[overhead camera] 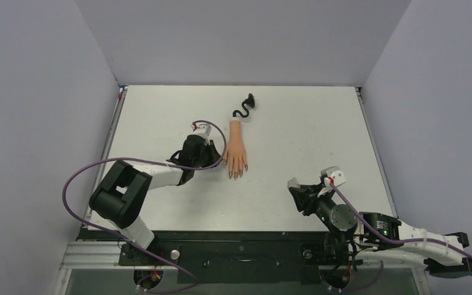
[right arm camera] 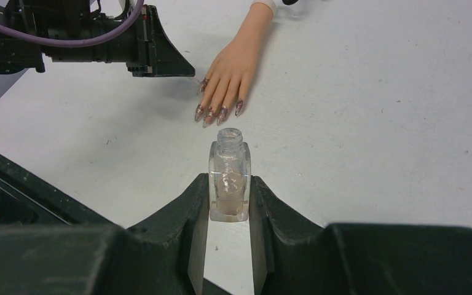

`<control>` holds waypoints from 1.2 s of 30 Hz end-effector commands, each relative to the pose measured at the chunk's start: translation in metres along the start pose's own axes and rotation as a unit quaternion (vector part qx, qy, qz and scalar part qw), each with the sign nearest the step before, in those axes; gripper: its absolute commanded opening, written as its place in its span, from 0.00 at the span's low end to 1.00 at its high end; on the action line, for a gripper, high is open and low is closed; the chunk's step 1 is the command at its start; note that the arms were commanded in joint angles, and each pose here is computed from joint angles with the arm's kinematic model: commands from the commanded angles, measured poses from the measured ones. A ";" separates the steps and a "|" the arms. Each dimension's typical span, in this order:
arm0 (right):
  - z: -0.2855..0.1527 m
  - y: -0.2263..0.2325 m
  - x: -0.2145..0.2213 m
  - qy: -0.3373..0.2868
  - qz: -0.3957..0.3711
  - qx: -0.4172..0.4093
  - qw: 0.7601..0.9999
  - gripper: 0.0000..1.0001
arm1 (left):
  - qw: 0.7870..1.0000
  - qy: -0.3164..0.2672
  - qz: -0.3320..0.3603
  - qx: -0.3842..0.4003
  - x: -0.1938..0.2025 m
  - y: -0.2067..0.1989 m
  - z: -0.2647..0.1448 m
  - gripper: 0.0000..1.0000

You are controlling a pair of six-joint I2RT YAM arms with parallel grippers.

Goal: Paint the nails

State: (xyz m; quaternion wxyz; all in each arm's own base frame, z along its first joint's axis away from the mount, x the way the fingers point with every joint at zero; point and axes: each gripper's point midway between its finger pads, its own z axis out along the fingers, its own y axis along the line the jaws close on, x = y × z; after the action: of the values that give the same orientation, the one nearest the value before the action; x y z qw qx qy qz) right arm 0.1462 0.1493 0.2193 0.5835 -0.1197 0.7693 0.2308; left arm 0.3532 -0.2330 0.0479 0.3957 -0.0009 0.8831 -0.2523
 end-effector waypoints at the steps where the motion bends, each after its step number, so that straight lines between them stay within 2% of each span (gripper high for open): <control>1: 0.000 0.000 -0.004 -0.008 0.006 0.004 1.000 0.00 | 1.000 -0.010 0.000 0.021 -0.005 -0.008 -0.009 0.00; 19: 0.000 0.001 -0.004 -0.009 0.007 0.004 1.000 0.00 | 0.999 -0.026 0.005 0.031 -0.021 -0.018 -0.024 0.00; 36: 0.000 0.001 -0.004 -0.010 0.009 0.002 1.000 0.00 | 0.999 -0.028 0.006 0.018 -0.037 -0.018 -0.007 0.00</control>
State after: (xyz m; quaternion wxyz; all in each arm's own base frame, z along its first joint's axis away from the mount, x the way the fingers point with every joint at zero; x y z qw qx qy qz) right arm 0.1457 0.1495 0.2196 0.5840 -0.1201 0.7688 0.2313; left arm 0.3546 -0.2345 0.0722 0.4012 0.0025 0.8772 -0.2637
